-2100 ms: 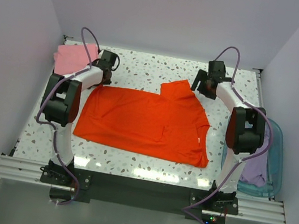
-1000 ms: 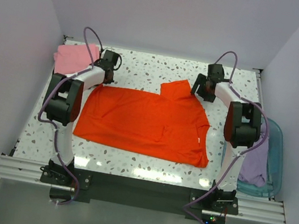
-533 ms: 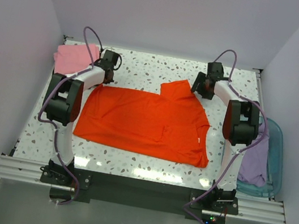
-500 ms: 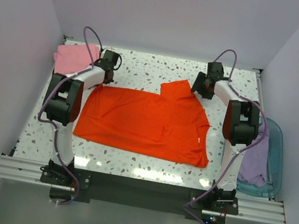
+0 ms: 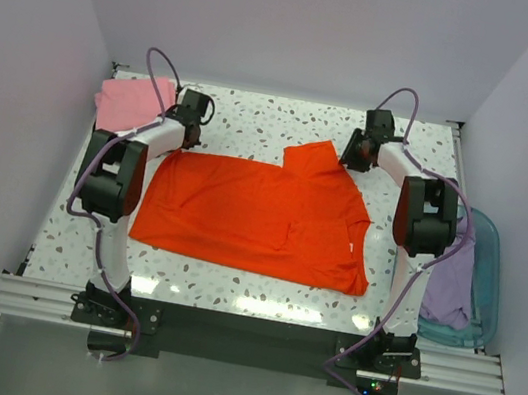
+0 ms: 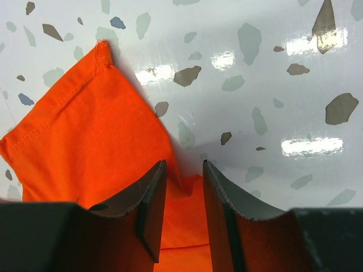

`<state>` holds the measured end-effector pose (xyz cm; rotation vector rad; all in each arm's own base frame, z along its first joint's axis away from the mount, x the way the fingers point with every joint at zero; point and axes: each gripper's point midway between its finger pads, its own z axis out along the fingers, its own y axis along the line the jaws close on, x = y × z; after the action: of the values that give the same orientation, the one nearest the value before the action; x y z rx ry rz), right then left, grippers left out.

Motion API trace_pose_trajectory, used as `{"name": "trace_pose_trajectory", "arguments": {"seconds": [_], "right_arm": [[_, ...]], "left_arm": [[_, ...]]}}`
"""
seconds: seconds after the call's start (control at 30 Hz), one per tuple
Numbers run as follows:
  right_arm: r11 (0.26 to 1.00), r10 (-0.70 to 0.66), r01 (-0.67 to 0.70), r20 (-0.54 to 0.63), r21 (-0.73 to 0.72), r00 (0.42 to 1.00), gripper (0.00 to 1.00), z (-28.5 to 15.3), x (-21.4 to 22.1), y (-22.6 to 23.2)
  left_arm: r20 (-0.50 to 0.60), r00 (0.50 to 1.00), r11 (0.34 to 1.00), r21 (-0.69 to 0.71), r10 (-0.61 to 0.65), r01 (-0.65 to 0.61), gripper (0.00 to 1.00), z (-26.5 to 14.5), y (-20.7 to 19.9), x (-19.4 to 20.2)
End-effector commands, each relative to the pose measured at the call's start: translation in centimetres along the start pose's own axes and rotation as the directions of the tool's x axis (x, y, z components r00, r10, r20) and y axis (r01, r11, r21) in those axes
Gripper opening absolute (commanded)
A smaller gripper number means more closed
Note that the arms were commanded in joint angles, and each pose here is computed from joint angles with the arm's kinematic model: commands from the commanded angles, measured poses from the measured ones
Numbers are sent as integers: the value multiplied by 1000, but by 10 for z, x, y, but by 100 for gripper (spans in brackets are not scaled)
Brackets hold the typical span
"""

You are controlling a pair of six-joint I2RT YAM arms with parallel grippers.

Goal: Fold and stack the t-shirts
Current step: Fold the tshirt

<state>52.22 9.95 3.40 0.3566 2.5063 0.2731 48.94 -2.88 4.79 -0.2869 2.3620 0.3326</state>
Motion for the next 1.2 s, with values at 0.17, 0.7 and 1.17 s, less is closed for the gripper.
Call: {"name": "trace_pose_trajectory", "arguments": {"seconds": [0.17,0.7,1.17], "right_arm": [[999,7,-6,22,-43,1000,29,-4,-4,14],[998,15,-13,40,-58,999,0,-17,-13,20],[999,14,-12,40,-52,999,0,-15,-11,18]], "left_arm": [[98,994,998,39,-57,53,0,-20,-3,-31],[110,992,997,52,-68,62,0,-22,2,-30],[138,987,996,25,-86,83,31,-30,12,-31]]}}
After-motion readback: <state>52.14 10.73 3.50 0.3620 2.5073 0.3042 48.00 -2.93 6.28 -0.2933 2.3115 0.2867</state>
